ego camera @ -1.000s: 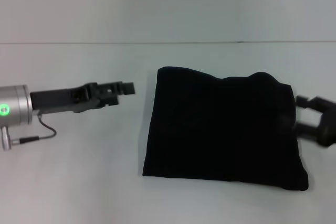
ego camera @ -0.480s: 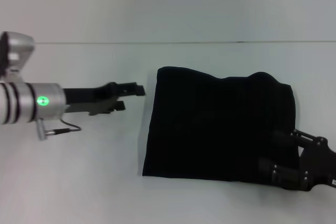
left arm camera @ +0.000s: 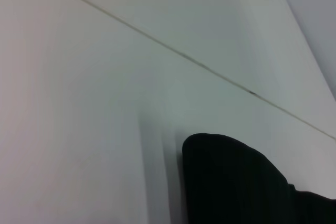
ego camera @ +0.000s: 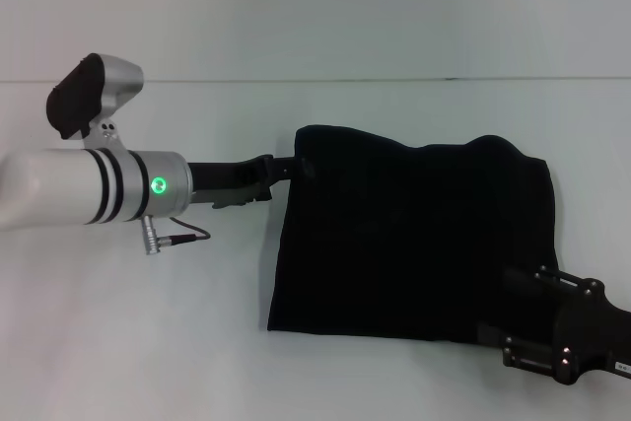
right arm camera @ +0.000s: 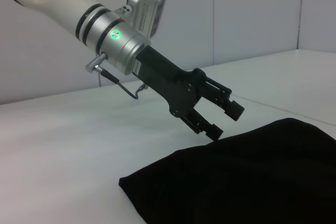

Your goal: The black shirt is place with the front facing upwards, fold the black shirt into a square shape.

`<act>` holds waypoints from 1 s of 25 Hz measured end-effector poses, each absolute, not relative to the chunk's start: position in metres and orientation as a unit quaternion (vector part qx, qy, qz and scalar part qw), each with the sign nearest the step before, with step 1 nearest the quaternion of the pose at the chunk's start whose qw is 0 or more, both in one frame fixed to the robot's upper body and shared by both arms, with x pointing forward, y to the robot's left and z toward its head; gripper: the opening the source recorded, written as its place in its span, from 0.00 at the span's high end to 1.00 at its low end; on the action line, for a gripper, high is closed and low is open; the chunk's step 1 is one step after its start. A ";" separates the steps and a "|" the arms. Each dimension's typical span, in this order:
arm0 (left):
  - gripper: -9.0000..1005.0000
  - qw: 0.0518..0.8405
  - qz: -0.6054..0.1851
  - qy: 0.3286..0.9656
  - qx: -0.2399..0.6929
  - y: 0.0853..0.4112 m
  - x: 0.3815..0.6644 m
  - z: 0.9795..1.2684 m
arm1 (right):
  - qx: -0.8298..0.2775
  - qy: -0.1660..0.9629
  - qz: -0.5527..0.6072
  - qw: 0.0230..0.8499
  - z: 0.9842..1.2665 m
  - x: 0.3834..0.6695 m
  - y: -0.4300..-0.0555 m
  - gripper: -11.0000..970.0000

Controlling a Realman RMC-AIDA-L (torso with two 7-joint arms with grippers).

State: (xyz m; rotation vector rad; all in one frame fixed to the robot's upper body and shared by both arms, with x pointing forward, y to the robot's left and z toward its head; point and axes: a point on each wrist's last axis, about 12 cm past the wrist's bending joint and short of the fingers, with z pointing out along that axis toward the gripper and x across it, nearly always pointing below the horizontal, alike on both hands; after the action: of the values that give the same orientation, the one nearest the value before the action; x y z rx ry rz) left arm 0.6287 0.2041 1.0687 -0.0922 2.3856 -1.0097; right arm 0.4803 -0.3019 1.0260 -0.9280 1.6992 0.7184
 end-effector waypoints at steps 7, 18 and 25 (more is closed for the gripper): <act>0.13 0.289 -0.358 0.887 -0.046 0.189 0.631 1.064 | -0.387 0.706 0.298 0.513 1.027 0.482 -0.301 0.17; 0.17 0.287 -0.365 0.886 -0.019 0.165 0.630 1.064 | -0.386 0.706 0.299 0.513 1.027 0.483 -0.302 0.17; 0.28 0.302 -0.383 0.873 -0.022 0.161 0.624 1.058 | -0.385 0.707 0.299 0.512 1.027 0.482 -0.302 0.17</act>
State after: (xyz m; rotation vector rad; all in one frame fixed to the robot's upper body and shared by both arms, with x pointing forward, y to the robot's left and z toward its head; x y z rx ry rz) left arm 0.6241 0.1612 1.0577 -0.0595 2.3137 -1.0151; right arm 0.4823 -0.3023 1.0273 -0.9270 1.7006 0.7199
